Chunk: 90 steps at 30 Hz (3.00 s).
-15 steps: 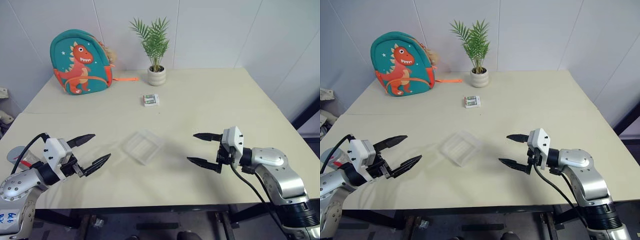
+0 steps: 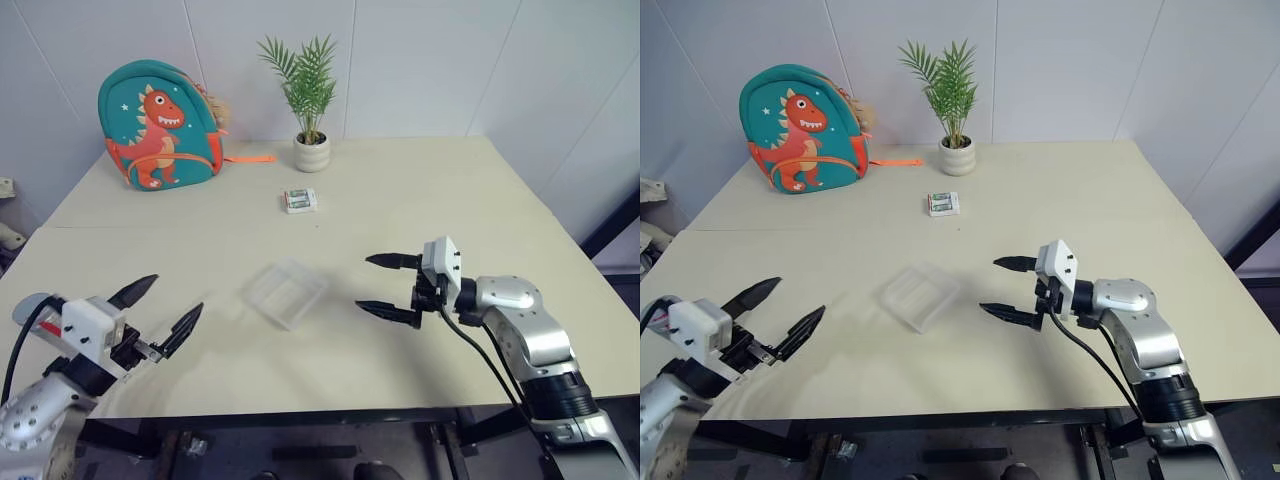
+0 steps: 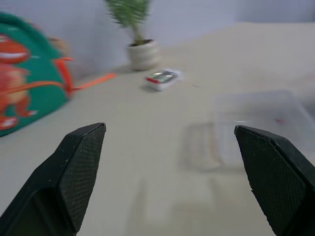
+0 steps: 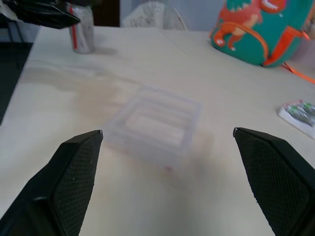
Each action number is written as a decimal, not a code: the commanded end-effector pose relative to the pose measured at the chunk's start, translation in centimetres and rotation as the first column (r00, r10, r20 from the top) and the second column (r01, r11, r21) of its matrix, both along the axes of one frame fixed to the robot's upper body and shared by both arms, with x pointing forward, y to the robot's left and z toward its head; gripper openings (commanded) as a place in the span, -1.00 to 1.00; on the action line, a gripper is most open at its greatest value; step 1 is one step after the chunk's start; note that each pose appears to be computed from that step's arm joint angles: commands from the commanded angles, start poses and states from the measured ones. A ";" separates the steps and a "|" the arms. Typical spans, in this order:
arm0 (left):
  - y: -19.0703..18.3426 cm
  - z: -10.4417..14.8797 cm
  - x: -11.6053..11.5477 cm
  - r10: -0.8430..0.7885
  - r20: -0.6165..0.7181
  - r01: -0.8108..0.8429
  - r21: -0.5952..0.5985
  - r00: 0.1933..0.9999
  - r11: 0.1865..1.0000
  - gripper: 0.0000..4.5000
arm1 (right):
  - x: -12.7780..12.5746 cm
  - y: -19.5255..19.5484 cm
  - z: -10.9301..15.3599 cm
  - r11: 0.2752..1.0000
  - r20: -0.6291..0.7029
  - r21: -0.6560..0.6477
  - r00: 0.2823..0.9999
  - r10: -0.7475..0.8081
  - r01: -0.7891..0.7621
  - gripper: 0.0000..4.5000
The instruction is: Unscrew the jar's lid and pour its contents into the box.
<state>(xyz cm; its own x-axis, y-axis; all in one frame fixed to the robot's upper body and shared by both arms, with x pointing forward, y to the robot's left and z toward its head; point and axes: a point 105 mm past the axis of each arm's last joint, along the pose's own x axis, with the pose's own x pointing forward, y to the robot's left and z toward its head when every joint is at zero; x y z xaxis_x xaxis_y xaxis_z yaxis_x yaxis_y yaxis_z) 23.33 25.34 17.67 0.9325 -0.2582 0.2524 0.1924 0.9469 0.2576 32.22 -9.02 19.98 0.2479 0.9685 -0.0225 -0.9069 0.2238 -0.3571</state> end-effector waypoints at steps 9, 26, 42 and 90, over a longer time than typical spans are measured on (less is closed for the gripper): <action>3.6 -3.4 -4.8 0.671 -0.017 -0.653 -0.248 0.741 0.715 0.99 | -0.6 3.6 3.5 0.977 0.070 0.054 0.977 0.203 -0.207 1.00; 8.9 -2.7 -2.9 0.849 -0.024 -0.800 -0.350 0.528 0.487 0.99 | -1.3 4.2 4.2 0.971 0.067 0.061 0.971 0.229 -0.233 1.00; 9.5 -3.5 1.0 0.816 -0.087 -0.790 -0.326 0.572 0.519 0.99 | -2.4 4.4 5.0 0.969 0.061 0.088 0.972 0.228 -0.232 1.00; 7.3 1.7 7.3 0.504 0.039 -0.468 -0.316 0.863 0.825 -0.02 | -2.7 3.4 5.1 0.982 0.041 0.103 0.987 0.154 -0.158 1.00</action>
